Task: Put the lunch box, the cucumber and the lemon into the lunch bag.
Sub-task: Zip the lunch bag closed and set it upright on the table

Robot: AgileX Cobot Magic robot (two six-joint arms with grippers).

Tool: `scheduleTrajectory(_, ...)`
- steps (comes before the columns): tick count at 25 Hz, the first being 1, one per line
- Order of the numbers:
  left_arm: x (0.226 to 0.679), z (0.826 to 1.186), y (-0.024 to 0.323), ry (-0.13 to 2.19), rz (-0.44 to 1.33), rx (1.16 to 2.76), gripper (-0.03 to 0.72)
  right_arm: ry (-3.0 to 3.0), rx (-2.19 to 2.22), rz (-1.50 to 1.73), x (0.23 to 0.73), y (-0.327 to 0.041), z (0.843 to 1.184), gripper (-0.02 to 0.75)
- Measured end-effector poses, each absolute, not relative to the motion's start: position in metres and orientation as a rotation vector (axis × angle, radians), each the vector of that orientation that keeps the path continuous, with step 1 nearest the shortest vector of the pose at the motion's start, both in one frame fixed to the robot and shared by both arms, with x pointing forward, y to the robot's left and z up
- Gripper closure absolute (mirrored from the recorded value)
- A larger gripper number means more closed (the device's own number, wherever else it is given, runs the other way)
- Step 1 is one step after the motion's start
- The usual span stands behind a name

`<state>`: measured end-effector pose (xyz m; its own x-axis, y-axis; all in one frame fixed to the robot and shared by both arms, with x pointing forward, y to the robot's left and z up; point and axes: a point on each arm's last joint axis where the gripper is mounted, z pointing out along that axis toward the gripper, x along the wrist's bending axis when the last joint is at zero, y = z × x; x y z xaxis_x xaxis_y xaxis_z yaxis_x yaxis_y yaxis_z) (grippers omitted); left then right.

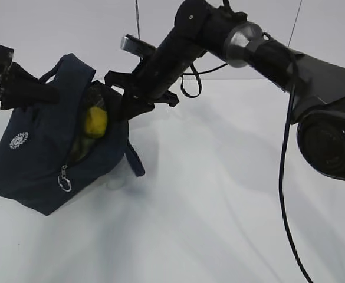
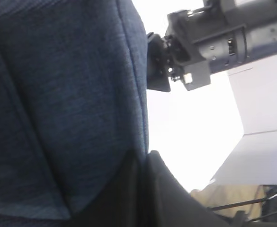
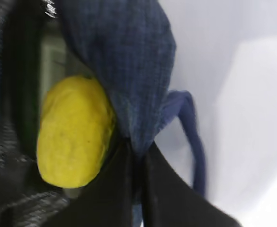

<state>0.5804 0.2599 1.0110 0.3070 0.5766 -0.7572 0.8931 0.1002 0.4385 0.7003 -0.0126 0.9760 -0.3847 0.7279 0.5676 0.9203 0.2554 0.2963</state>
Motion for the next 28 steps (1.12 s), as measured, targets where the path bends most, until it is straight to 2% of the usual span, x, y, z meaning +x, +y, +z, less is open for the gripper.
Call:
scheduleTrajectory(8, 0.583, 1.018, 0.234, 1.328, -0.489, 1.489, 0.694, -2.371, -1.563, -1.023, 0.702, -0.024, 1.038, 0.734)
scheduleTrajectory(14, 0.598, 0.992, 0.217, 1.384, -0.605, 1.341, 0.694, -2.592, -1.687, -1.002, 0.696, -0.035, 1.069, 0.734)
scheduleTrajectory(20, 0.609, 0.980, 0.210, 1.422, -0.700, 1.158, 0.694, -2.702, -1.757, -0.909, 0.699, -0.043, 1.065, 0.734)
scheduleTrajectory(28, 0.607, 0.979, 0.198, 1.458, -0.792, 1.117, 0.694, -2.742, -1.787, -0.680, 0.691, -0.053, 1.043, 0.734)
